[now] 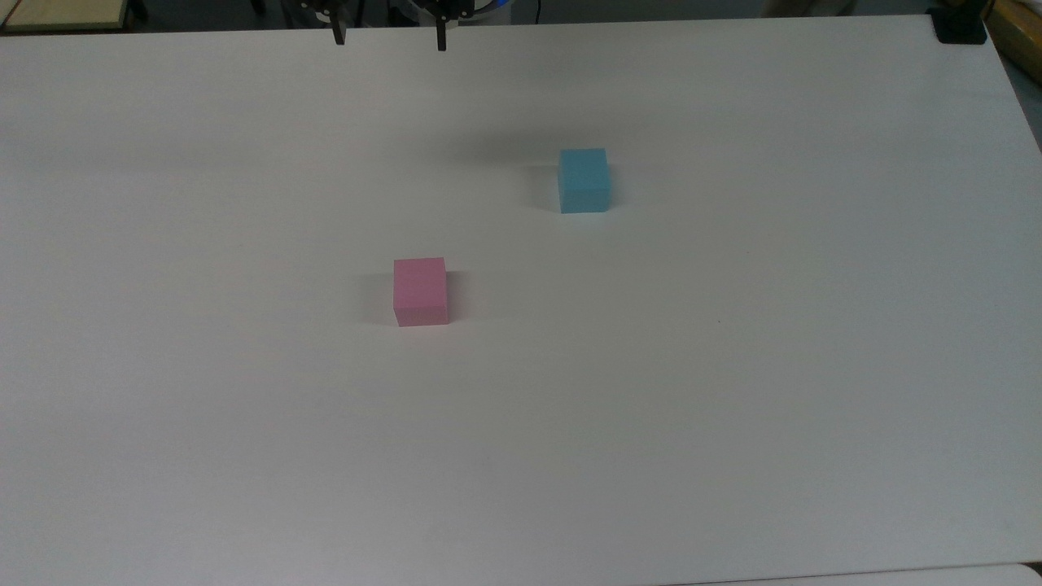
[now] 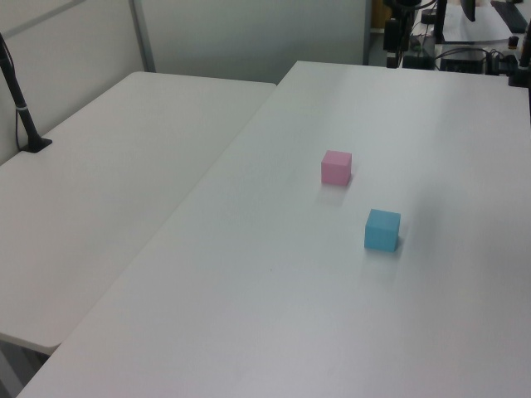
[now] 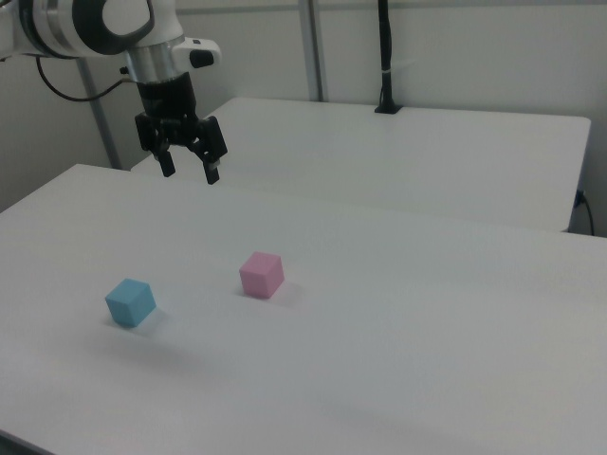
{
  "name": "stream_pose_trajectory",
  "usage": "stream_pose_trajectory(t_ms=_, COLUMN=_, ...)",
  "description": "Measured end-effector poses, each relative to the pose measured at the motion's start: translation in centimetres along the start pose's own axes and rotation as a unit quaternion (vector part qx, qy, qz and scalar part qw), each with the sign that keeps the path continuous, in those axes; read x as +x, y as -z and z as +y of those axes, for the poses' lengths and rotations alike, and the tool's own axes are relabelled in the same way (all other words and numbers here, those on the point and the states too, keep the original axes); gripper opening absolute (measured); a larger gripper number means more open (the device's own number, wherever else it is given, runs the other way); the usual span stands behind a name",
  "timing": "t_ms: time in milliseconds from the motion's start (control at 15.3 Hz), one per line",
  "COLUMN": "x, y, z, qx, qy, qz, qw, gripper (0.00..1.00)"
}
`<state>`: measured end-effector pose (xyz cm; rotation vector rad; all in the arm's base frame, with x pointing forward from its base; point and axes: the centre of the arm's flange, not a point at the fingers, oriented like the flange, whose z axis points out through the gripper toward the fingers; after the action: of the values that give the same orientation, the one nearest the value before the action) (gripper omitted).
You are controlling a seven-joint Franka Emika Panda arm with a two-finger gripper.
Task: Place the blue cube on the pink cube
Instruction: 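Move the open gripper toward the light-blue cube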
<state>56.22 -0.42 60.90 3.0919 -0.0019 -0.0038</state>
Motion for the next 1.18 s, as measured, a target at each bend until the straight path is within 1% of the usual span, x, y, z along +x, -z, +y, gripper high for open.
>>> stream_pose_trajectory(t_ms=914, x=0.0, y=0.0, z=-0.1, qx=0.0, qy=0.002, qz=0.0, qw=1.0, gripper=1.0)
stream_pose_trajectory(t_ms=1045, x=0.0, y=0.1, z=-0.7, qx=0.001, qy=0.008, qz=0.001, qw=1.0, gripper=1.0)
stream_pose_trajectory(t_ms=1176, x=0.0, y=0.1, z=-2.4, qx=0.002, qy=0.023, qz=0.001, qw=0.9997, gripper=1.0)
